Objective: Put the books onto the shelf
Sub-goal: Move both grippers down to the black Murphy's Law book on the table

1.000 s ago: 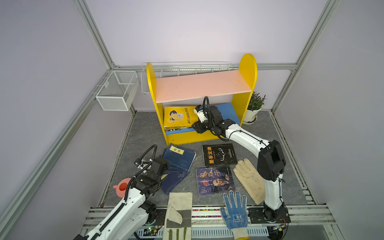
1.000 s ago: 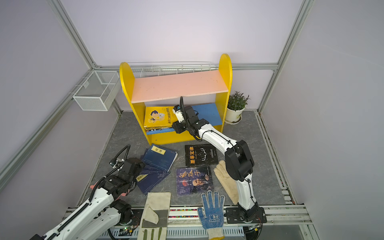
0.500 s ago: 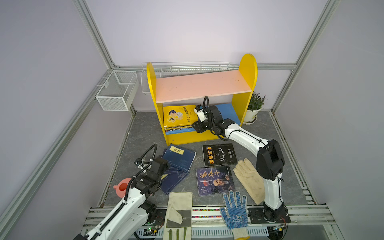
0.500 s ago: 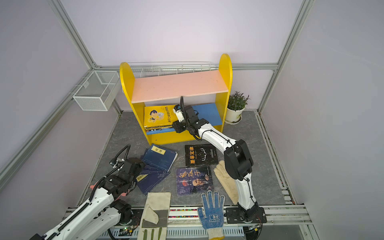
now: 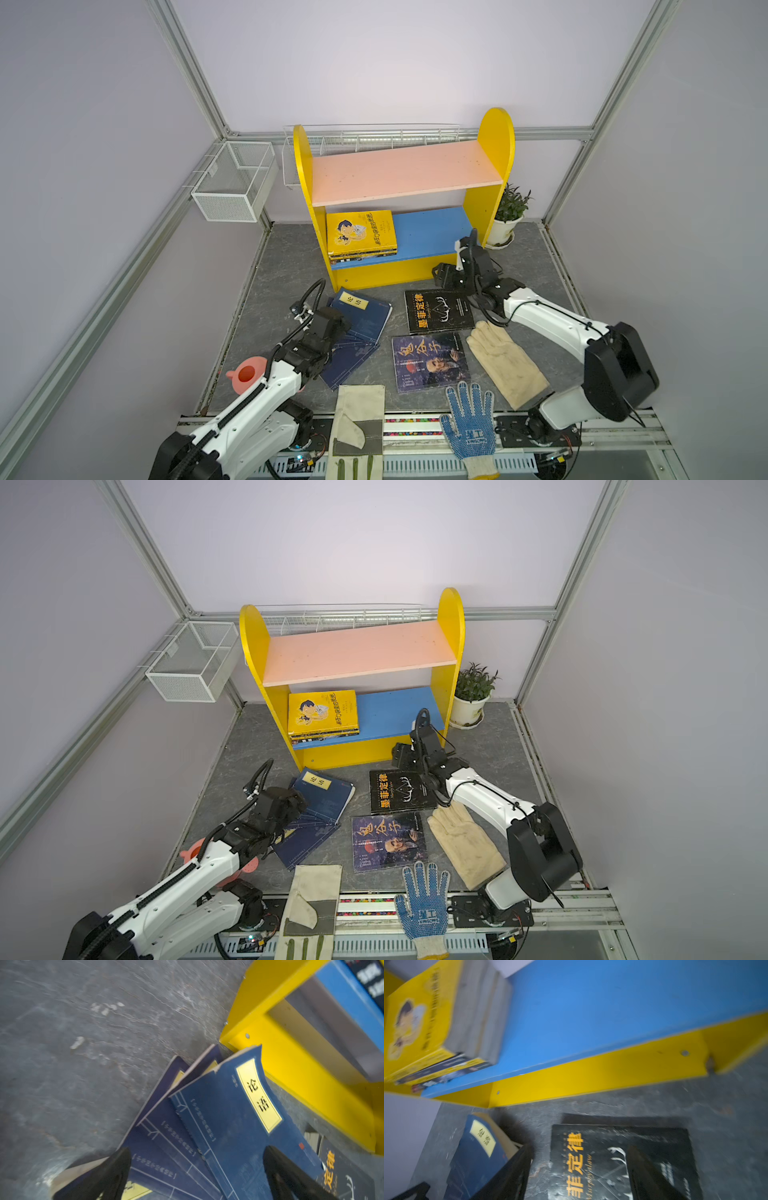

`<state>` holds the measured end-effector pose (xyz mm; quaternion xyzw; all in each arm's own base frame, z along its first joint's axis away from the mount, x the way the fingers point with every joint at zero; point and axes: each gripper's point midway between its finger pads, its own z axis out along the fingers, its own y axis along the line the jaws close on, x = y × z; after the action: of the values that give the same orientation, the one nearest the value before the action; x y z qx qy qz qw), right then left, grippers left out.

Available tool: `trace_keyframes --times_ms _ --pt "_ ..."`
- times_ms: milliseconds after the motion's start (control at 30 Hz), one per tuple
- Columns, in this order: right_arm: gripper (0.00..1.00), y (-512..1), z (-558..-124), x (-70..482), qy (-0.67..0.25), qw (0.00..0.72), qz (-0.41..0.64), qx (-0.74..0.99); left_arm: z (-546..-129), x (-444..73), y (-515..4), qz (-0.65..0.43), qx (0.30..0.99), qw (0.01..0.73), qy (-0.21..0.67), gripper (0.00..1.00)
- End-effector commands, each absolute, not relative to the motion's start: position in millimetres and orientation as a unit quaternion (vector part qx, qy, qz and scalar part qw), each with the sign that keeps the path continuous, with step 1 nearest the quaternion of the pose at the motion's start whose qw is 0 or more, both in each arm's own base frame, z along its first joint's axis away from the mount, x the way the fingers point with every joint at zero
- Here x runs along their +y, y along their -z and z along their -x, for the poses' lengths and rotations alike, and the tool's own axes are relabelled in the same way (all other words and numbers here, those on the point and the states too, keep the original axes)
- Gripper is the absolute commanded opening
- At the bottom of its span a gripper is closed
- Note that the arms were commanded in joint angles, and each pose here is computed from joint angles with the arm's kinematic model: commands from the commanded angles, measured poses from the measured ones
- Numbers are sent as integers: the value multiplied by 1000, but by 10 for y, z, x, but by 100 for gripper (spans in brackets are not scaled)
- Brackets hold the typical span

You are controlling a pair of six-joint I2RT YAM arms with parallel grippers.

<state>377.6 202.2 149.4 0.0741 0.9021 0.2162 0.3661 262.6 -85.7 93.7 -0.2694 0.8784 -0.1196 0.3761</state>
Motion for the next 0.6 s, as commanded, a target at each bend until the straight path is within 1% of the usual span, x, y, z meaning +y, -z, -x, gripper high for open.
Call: trace_keyframes --times_ms 0,100,200,267,300,400,467,567 --pt "75 -1073 -3570 1606 -183 301 -179 919 -2870 -1396 -1245 159 880 412 174 99" --pt "74 -738 -3399 1425 -168 248 -172 939 -2930 -1869 -1292 66 890 409 192 99" --pt "72 -587 -3385 1321 -176 213 -151 949 -2951 -2354 -1266 -22 894 392 217 99" --pt "72 -444 -3302 1324 -181 161 -129 962 -2957 -2635 -1198 -66 896 371 234 99" --pt "72 -475 -3353 1366 -190 150 -115 963 -2971 -2757 -1157 -83 898 359 239 99" --pt "72 -357 -3264 1391 -198 116 -102 968 -2997 -3032 -1021 -124 904 325 249 100" --pt "72 -322 -3234 1358 -189 110 -100 971 -3025 -3115 -945 -133 909 313 242 100" --pt "72 -271 -3168 1356 -187 92 -89 974 -3059 -3178 -808 -138 917 295 231 98"
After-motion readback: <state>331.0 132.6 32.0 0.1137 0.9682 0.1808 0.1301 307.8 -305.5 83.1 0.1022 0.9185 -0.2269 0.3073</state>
